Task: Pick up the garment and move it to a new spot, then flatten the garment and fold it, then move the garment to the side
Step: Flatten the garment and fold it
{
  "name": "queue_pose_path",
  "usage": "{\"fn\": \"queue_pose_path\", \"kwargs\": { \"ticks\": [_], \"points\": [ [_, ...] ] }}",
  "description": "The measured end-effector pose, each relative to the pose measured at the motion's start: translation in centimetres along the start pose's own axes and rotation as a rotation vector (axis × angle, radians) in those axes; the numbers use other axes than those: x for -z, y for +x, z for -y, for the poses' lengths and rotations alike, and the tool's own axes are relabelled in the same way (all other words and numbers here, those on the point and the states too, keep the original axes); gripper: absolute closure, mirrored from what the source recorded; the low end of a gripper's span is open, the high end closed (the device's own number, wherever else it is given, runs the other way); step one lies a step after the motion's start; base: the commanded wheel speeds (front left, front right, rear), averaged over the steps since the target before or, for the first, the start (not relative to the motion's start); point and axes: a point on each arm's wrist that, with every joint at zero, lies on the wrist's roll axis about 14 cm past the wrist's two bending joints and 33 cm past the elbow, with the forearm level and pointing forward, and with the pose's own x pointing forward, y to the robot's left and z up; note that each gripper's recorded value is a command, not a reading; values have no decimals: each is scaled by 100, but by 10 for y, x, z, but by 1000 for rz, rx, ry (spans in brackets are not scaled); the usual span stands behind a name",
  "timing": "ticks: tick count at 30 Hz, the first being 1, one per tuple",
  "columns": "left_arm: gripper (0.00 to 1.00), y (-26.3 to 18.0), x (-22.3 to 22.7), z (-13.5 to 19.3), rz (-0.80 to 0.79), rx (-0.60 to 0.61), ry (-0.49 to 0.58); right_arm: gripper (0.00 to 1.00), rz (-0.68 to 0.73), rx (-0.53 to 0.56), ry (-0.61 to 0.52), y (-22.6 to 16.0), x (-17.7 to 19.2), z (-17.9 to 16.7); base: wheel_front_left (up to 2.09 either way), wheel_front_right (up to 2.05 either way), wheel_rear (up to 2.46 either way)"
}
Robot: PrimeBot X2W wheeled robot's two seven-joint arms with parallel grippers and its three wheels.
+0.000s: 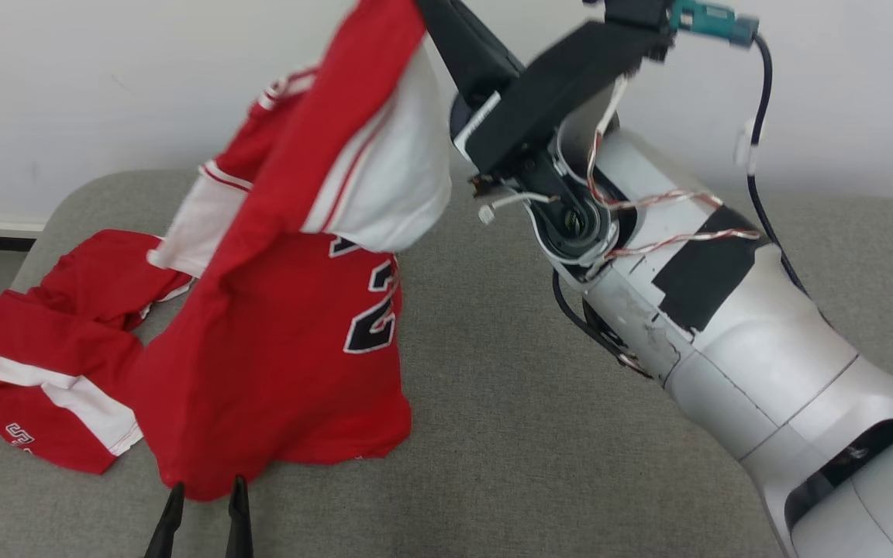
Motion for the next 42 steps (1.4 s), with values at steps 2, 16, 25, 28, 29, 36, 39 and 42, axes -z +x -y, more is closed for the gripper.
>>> {"fn": "queue_pose_path", "kwargs": {
  "ticks": [2, 16, 25, 28, 29, 36, 39, 42],
  "points": [
    [0, 2, 2, 1, -6, 5, 0, 100, -23, 105, 5, -14, 15, 37, 0, 0, 0],
    [0, 21, 11, 27, -32, 84, -9, 100, 77, 705, 21, -188, 17, 230, 0, 0, 0],
    [0, 19, 15, 34, -45, 108, -12, 100, 155, 839, 27, -275, 2, 255, 0, 0, 0],
    [0, 18, 13, 37, -40, 115, -13, 100, 163, 836, 34, -288, 5, 249, 0, 0, 0],
    [0, 17, 13, 37, -38, 115, -13, 100, 164, 836, 37, -293, 6, 248, 0, 0, 0],
    [0, 11, 14, 37, -42, 118, -13, 100, 146, 827, 20, -331, 21, 229, 0, 0, 0],
    [0, 12, 13, 37, -38, 118, -13, 100, 165, 814, 56, -341, 31, 216, 0, 0, 0],
    [0, 12, 13, 37, -40, 118, -12, 100, 169, 820, 87, -352, 38, 209, 0, 0, 0]
  ]
}}
